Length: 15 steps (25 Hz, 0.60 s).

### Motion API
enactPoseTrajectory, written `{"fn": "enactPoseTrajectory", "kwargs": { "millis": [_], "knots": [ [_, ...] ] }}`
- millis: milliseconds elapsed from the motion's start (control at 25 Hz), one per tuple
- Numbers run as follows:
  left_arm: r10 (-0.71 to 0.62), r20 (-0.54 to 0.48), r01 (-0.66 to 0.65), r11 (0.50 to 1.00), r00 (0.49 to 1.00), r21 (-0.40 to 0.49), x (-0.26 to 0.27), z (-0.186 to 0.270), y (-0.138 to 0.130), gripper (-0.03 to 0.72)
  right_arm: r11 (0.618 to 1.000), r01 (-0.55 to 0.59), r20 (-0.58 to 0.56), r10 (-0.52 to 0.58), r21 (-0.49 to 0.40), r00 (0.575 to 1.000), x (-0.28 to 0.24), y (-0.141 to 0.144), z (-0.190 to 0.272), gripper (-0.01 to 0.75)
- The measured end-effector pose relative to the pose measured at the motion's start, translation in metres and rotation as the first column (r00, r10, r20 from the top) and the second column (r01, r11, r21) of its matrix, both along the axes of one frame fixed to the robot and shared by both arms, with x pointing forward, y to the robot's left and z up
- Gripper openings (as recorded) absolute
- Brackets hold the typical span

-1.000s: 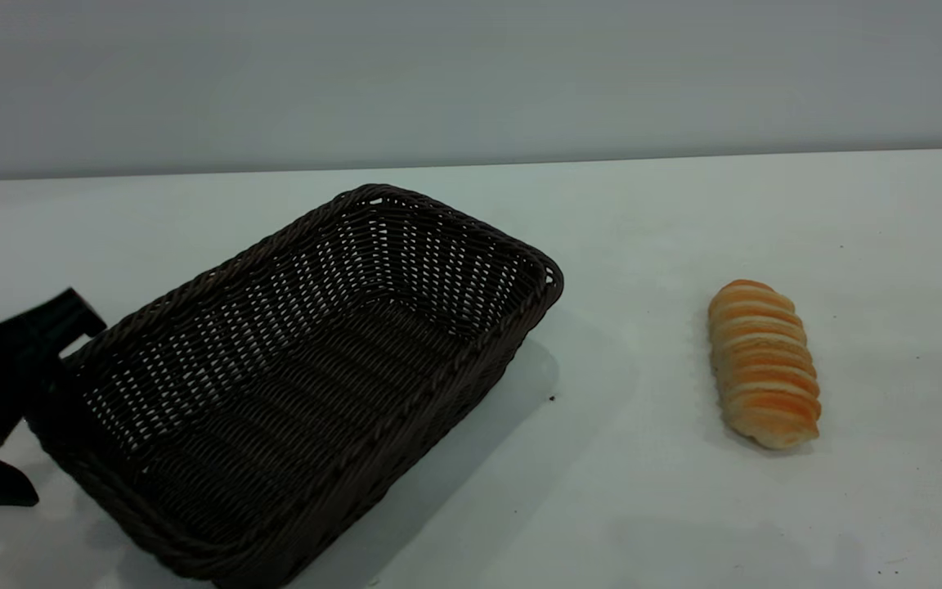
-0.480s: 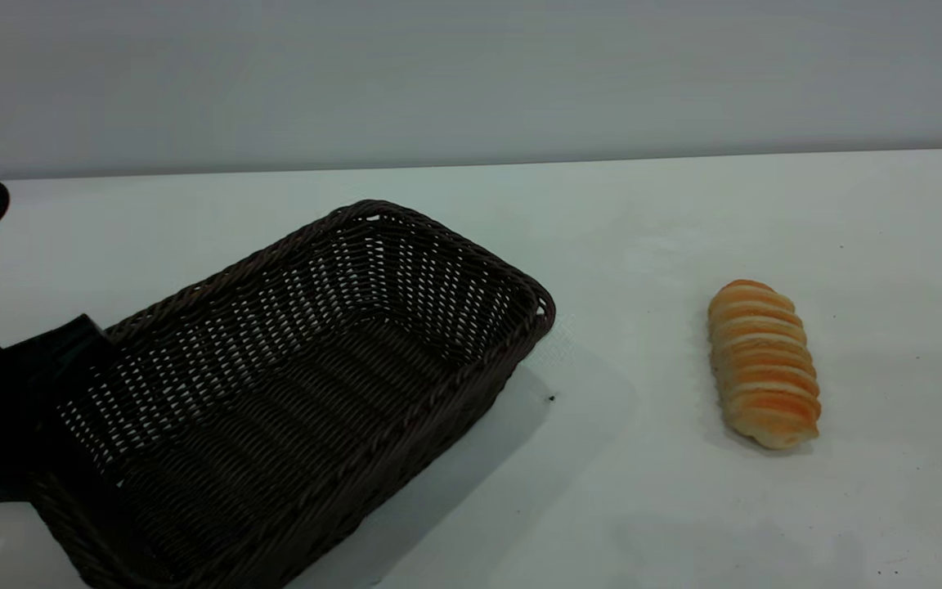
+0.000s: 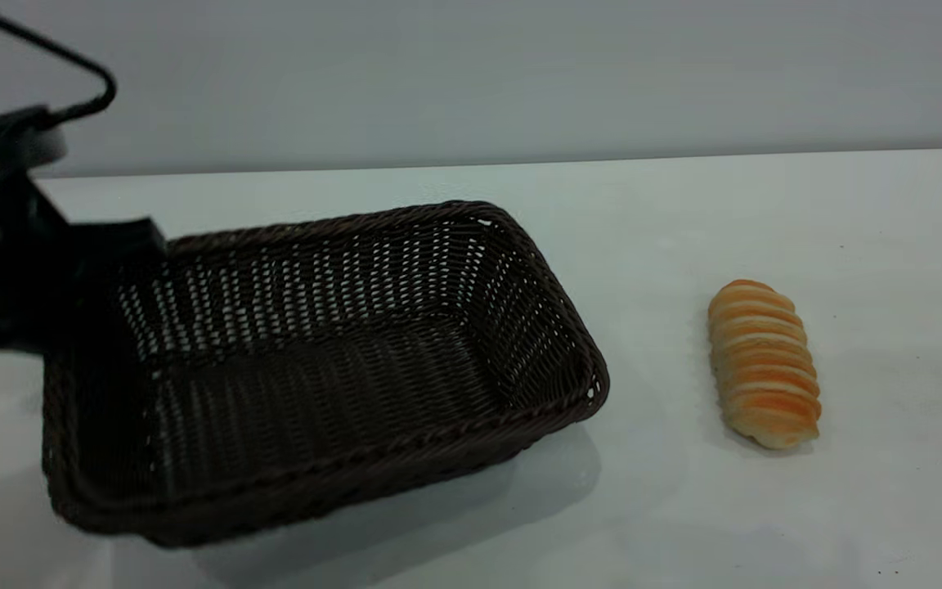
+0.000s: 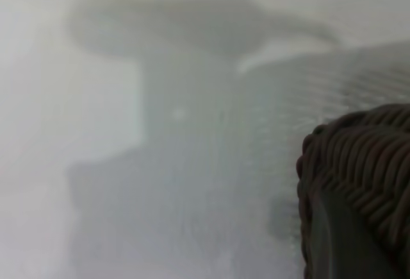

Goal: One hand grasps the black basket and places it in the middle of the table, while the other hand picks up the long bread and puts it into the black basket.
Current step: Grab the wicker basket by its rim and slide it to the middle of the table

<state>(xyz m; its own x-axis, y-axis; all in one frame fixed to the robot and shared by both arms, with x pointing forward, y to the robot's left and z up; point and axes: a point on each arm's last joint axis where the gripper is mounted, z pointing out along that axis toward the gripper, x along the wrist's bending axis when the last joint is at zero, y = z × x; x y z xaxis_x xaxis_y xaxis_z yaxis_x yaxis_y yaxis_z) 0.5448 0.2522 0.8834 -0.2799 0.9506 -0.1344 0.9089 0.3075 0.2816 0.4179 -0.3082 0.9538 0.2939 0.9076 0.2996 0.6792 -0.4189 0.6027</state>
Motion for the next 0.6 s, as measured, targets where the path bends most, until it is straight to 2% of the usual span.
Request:
{"fn": "enactPoseTrajectory", "kwargs": {
  "millis": [200, 440, 600],
  "knots": [
    [-0.066, -0.035, 0.067, 0.997, 0.997, 0.024, 0.026, -0.009, -0.006, 0.167, 1.0, 0.001, 0.0, -0.001, 0.002, 1.0, 0.0, 0.0, 0.0, 0.356],
    [-0.19, -0.094, 0.194, 0.98, 0.977, 0.038, 0.05, -0.036, -0.034, 0.199, 1.0, -0.002, 0.0, 0.002, 0.0, 1.0, 0.0, 0.0, 0.0, 0.356],
    [-0.259, -0.096, 0.264, 0.963, 0.961, 0.051, 0.067, -0.036, -0.051, 0.2, 1.0, -0.015, -0.004, 0.015, -0.007, 1.0, 0.0, 0.0, 0.0, 0.356]
  ]
}}
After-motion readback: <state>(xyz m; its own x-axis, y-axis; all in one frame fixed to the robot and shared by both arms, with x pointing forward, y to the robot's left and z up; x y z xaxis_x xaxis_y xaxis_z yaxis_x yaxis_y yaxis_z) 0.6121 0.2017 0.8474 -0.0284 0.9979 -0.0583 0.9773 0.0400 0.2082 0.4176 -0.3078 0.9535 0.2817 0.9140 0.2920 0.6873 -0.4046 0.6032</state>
